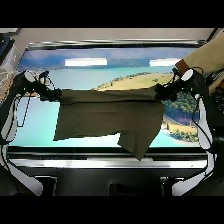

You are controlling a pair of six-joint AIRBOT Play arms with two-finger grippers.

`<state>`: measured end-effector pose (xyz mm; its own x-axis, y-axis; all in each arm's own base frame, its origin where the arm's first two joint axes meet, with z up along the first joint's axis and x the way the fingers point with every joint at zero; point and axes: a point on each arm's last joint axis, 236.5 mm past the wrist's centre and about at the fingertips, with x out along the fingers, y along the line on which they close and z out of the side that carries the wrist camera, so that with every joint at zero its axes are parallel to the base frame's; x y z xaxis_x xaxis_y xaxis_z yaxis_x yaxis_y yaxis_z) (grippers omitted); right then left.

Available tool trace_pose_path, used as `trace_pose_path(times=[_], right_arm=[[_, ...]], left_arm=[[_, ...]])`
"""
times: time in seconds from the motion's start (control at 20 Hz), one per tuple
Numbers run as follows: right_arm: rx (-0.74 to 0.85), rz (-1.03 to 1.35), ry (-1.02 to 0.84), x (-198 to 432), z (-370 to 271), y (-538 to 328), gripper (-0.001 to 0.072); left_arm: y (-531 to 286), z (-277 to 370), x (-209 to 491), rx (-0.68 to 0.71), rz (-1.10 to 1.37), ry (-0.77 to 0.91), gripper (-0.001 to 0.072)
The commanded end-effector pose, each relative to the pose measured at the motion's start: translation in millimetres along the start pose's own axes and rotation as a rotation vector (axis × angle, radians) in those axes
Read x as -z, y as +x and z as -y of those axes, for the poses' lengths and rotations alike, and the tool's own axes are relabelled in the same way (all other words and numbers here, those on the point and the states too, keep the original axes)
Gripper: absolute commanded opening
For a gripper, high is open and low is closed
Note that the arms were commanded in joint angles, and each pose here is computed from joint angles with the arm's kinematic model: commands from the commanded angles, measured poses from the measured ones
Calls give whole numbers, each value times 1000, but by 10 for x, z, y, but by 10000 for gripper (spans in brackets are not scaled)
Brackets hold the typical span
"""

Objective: Fold the clothes and pants, and hang the long-sleeved shirts on hangers.

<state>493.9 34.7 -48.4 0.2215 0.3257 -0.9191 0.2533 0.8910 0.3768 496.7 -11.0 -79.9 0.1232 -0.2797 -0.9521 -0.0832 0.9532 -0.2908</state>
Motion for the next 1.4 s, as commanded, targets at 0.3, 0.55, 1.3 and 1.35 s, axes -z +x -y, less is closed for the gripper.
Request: trace_pose_path(times=[0.3,0.55,1.3,1.35], right_arm=[[103,-65,-9,114,296,156,38],[72,-59,-2,119,197,79,413],[-238,-131,-39,1970,294,-876,479],[-233,-156,-18,2180,340,-780,479]], left_arm=[[134,-34,227,3,-109,-11,21],[65,-20,172,2,-92,-9,606],[-923,-623,1777,203,6,-471,605],[-859,-600,1926,207,-7,-492,605]])
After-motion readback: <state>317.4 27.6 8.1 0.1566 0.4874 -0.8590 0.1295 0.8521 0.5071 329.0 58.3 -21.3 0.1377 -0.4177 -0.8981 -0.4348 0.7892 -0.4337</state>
